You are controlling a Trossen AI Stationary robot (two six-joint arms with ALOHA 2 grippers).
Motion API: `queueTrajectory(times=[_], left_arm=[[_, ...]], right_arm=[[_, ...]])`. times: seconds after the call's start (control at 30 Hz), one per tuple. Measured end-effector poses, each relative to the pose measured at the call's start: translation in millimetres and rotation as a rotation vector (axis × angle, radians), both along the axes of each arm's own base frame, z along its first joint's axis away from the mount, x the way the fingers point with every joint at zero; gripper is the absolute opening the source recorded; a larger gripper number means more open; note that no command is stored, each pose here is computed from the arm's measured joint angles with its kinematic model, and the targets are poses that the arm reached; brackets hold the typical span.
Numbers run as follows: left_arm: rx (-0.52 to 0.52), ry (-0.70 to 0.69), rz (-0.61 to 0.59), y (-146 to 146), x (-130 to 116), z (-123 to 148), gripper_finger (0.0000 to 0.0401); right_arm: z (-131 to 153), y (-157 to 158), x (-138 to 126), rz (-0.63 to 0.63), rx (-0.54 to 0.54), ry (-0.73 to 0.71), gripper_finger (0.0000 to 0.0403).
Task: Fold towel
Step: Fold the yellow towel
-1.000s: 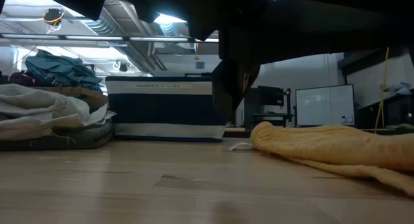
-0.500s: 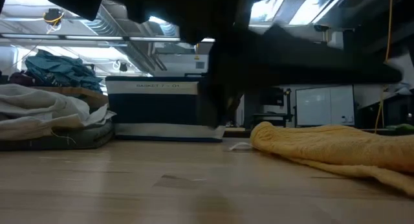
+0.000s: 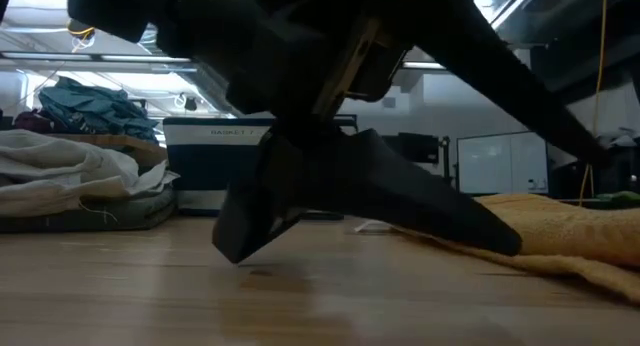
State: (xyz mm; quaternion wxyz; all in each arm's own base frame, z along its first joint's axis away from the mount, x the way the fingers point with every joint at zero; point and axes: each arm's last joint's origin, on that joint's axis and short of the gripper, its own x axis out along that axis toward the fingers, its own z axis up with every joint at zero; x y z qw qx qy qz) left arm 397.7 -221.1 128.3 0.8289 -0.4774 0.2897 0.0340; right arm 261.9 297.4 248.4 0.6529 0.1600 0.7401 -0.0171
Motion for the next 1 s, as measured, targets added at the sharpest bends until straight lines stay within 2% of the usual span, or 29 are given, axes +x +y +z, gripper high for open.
queueTrajectory(times=[0.2, 0.33, 0.63, 0.7, 0.8, 0.9, 1.0], left_arm=[[-0.084, 0.022, 0.071, 7.9, 4.2, -0.1, 0.0153], [-0.140, 0.035, 0.118, 13.3, 7.1, 0.0, 0.0153], [-0.173, 0.042, 0.145, 16.0, 8.5, 0.0, 0.0153], [-0.172, 0.043, 0.145, 16.1, 8.5, 0.0, 0.0153], [-0.172, 0.042, 0.145, 16.0, 8.5, 0.0, 0.0153], [-0.172, 0.042, 0.145, 16.0, 8.5, 0.0, 0.0153], [-0.172, 0.042, 0.145, 16.0, 8.5, 0.0, 0.0153]], right_arm=[[9.3, -15.4, -14.1, -0.037, -0.157, 0.056, 0.0175], [15.1, -19.6, -21.8, -0.025, -0.210, 0.061, 0.0175], [37.1, -18.0, -42.2, 0.034, -0.170, 0.009, 0.0175], [51.9, -21.5, -49.6, 0.042, -0.143, -0.046, 0.0175], [81.8, -34.0, -63.8, 0.042, -0.129, -0.203, 0.0175], [116.9, -56.5, -84.8, 0.027, -0.172, -0.421, 0.0175], [150.1, -86.0, -113.0, 0.003, -0.264, -0.672, 0.0175]])
